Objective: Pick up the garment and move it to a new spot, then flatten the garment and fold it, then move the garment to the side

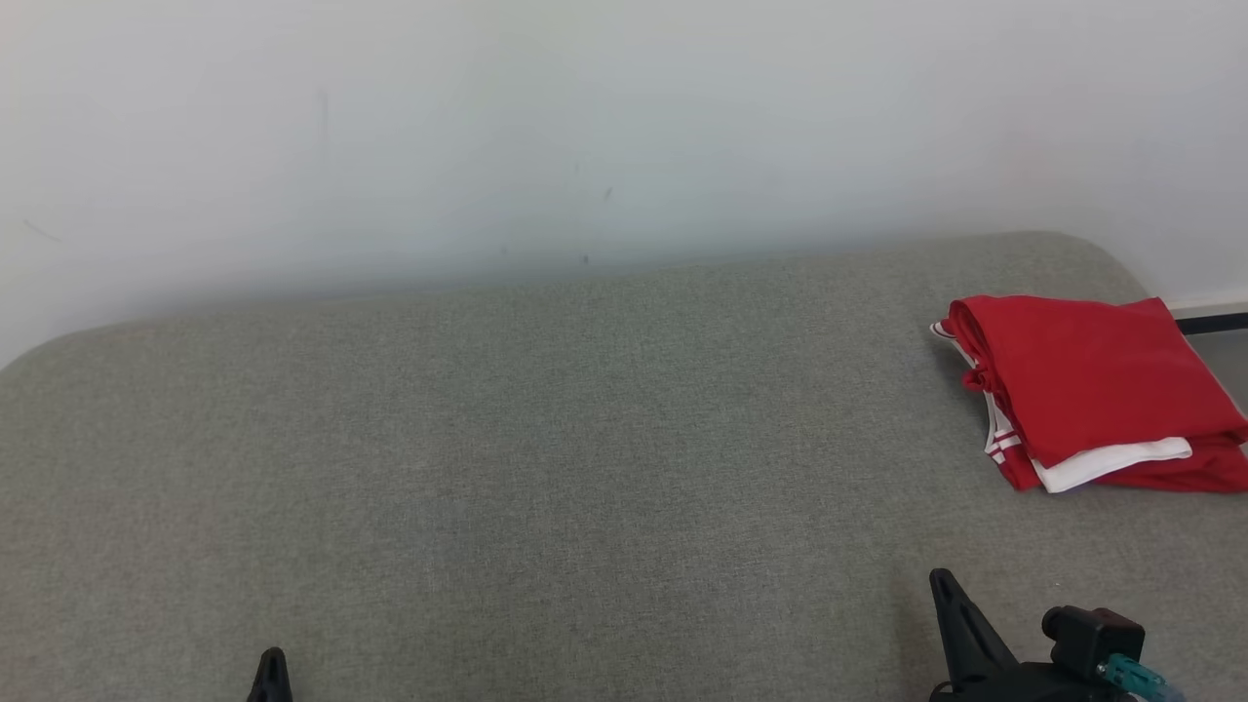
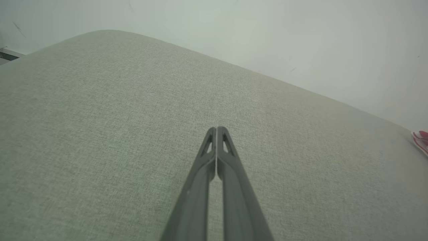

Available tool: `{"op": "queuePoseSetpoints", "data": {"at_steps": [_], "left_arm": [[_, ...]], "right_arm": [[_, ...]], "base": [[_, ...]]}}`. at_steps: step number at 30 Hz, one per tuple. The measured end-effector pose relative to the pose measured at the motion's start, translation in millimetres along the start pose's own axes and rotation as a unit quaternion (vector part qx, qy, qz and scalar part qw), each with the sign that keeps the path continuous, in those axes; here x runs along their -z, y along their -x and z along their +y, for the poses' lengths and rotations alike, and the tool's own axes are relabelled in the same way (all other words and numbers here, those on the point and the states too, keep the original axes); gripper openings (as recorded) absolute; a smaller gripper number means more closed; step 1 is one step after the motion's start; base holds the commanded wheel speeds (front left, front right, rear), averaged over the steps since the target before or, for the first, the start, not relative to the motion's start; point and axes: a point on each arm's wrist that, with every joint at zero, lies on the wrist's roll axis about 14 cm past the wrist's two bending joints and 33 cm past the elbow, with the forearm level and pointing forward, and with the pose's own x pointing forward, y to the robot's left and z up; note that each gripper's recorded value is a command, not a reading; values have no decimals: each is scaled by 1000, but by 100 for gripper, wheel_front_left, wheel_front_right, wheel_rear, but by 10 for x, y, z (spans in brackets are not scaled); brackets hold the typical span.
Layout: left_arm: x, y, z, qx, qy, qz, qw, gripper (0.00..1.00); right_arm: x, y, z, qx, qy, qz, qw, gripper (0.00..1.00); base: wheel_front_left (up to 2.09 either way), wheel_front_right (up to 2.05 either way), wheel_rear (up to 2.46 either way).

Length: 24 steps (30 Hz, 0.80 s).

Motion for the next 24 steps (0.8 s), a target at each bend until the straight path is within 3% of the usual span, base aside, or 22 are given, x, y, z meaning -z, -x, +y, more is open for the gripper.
{"op": "queuePoseSetpoints", "data": {"at_steps": [11, 24], "left_arm": [[-64, -40, 13, -10, 94, -3, 996, 0], [-123, -82, 19, -16, 189, -4, 982, 0]], "right_arm": [[-104, -50, -24, 16, -95, -13, 995, 0], [-197, -99, -40, 25, -194, -24, 980, 0]], "base": [[0, 0, 0], [0, 0, 0]]}}
